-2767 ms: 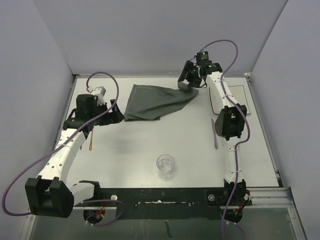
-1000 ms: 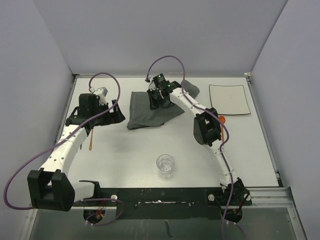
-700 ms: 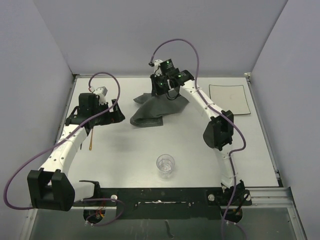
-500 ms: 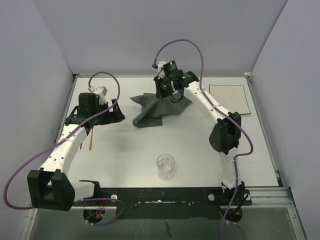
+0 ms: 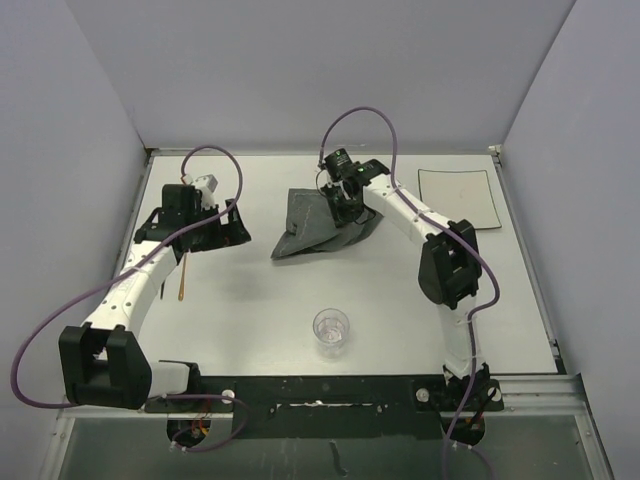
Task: Set the dinner table for one person
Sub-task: Flatten out the napkin at the center of the board.
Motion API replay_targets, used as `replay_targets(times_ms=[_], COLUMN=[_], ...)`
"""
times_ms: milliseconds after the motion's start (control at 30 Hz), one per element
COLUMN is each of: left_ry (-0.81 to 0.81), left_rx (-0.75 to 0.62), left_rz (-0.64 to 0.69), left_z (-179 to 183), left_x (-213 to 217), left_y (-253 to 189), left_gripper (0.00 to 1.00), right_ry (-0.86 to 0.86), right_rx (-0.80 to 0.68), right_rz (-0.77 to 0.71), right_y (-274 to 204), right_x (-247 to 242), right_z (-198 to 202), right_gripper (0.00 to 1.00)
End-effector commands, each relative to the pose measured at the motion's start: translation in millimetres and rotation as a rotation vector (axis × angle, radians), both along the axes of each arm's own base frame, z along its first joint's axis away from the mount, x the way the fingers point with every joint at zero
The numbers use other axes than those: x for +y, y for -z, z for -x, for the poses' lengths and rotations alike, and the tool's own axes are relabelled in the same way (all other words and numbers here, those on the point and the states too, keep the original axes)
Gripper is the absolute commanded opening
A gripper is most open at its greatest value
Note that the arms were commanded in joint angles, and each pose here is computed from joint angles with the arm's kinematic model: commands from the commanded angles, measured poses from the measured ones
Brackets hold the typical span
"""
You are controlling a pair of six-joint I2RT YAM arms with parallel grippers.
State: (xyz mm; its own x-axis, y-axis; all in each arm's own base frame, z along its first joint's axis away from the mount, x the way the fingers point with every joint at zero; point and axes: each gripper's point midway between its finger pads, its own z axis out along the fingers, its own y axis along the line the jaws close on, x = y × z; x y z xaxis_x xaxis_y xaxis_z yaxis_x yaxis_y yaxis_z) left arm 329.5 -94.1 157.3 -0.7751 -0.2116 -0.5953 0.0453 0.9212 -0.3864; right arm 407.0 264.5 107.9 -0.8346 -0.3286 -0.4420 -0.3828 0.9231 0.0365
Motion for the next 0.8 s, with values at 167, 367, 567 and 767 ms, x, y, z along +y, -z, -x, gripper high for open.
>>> replay_targets(times_ms=[167,367,567,767], left_ry=[-0.006,-0.004,-0.005,-0.003], left_rx=[-0.056,-0.054,-0.055,-0.053], left_rz=[-0.001,0.001,-0.003,-0.004], left_z=[-10,-10,-9,-10], left_x=[0,-1,0,0], left_y=[-21,-21,-21,-21], left_gripper=[0.93,0.93,0.93,0.93], right_ry=[-0.016,-0.08,-0.105,-0.121], right_rx=[0.042,-0.078,-0.138,-0.194], right_rz=[-0.038,-0.123,-0.153,-0.143], right_y=[-8,-43,-45,-18], right_x=[17,52,79,95], right_z=[13,-6,-38,-68], right_gripper=[0.36,0.68,0.69,0.67])
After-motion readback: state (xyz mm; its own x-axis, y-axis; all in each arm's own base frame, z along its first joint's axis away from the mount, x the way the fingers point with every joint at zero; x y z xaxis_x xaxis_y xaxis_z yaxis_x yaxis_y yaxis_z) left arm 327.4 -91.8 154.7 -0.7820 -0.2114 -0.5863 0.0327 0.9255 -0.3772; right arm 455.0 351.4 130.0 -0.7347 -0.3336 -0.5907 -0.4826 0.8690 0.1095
